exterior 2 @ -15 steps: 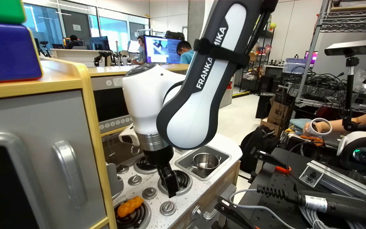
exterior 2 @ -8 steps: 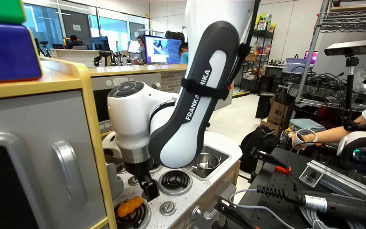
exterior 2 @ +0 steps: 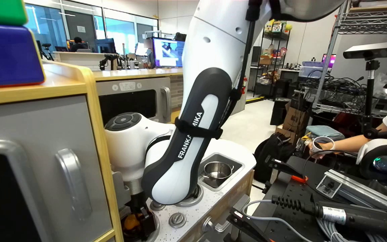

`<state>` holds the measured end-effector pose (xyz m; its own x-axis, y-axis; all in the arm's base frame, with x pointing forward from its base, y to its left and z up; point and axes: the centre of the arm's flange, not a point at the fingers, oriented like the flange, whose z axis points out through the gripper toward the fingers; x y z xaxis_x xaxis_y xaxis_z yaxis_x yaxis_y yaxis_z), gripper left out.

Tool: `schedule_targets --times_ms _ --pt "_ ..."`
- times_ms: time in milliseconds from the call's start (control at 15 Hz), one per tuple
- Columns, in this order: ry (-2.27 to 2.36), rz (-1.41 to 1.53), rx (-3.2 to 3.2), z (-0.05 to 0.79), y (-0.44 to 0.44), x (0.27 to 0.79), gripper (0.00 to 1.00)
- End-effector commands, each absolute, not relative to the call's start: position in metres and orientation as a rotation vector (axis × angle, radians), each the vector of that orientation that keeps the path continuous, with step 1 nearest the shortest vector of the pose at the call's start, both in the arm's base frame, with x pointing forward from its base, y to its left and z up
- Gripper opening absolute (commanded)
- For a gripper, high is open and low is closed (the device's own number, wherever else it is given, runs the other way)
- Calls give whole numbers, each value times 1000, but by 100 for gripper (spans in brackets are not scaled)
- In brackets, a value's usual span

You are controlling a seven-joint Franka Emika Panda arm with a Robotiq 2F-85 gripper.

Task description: Take the doughnut from the stove and place it in the pot

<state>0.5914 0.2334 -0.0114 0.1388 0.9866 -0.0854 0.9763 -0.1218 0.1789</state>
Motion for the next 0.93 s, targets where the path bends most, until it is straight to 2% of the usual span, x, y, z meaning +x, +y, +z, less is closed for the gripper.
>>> schedule_targets --times_ms 0,200,467,867 --pt "1968 102 2235 -21 236 611 54" --pt "1947 142 2261 -12 228 616 29" --pt "1911 194 2311 14 197 603 1" --pt "1758 227 2411 34 99 561 2"
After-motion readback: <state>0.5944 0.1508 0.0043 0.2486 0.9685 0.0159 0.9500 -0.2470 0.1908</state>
